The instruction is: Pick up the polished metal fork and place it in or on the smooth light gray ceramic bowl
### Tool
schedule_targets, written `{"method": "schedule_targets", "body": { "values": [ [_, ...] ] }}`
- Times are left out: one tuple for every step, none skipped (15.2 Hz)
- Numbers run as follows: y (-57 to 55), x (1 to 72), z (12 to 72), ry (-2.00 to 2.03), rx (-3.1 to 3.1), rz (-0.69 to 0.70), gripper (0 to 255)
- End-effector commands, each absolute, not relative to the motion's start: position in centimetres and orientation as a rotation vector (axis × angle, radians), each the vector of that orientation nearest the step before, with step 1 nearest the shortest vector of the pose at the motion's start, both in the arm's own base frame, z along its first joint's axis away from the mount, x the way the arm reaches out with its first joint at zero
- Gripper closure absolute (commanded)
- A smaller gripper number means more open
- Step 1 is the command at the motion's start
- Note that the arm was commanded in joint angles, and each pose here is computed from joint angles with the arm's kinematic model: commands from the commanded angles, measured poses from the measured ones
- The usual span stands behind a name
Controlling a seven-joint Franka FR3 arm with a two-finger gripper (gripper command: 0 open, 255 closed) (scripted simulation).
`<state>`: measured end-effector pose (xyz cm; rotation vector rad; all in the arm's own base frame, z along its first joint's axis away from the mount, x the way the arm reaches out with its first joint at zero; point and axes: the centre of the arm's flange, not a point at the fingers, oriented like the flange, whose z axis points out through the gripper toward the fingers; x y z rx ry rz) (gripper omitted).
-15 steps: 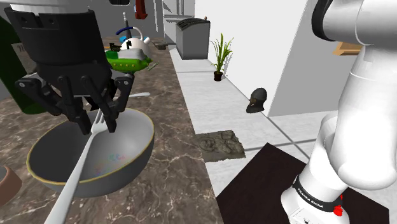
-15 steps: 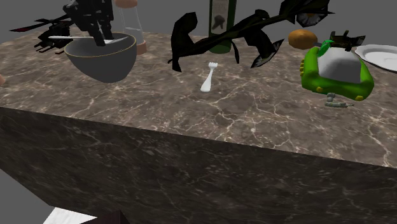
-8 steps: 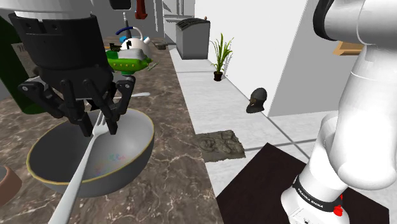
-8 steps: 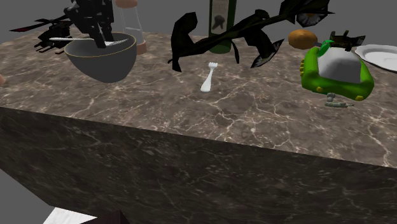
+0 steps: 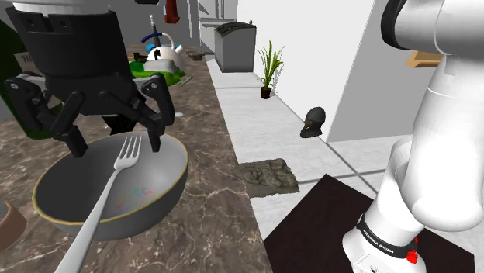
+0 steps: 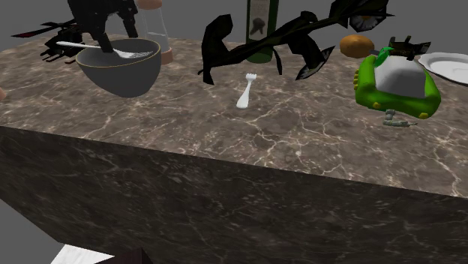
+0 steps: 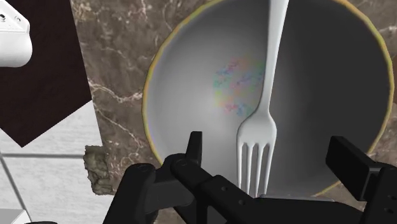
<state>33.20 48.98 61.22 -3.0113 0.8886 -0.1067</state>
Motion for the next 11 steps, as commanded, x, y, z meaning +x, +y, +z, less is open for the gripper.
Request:
{"method": "schedule_targets", "body": {
  "values": [
    [49.1,33.1,63.2,0.889,-3.012,-0.107,0],
    [49.1,33.0,64.5,0.889,-3.012,-0.107,0],
    [49.1,32.9,65.6,0.889,-3.012,-0.107,0],
    [49.1,32.9,65.6,0.889,-3.012,-0.107,0],
    [49.1,32.9,65.6,0.889,-3.012,-0.107,0],
    [49.1,32.9,65.6,0.889,-3.012,-0.107,0],
    [49.1,32.9,65.6,0.889,-3.012,-0.107,0],
    [49.1,32.9,65.6,0.889,-3.012,-0.107,0],
    [49.1,32.9,65.6,0.889,-3.012,-0.107,0],
    [49.1,32.9,65.6,0.889,-3.012,-0.107,0],
    [49.1,32.9,65.6,0.889,-3.012,-0.107,0]
  ]
}}
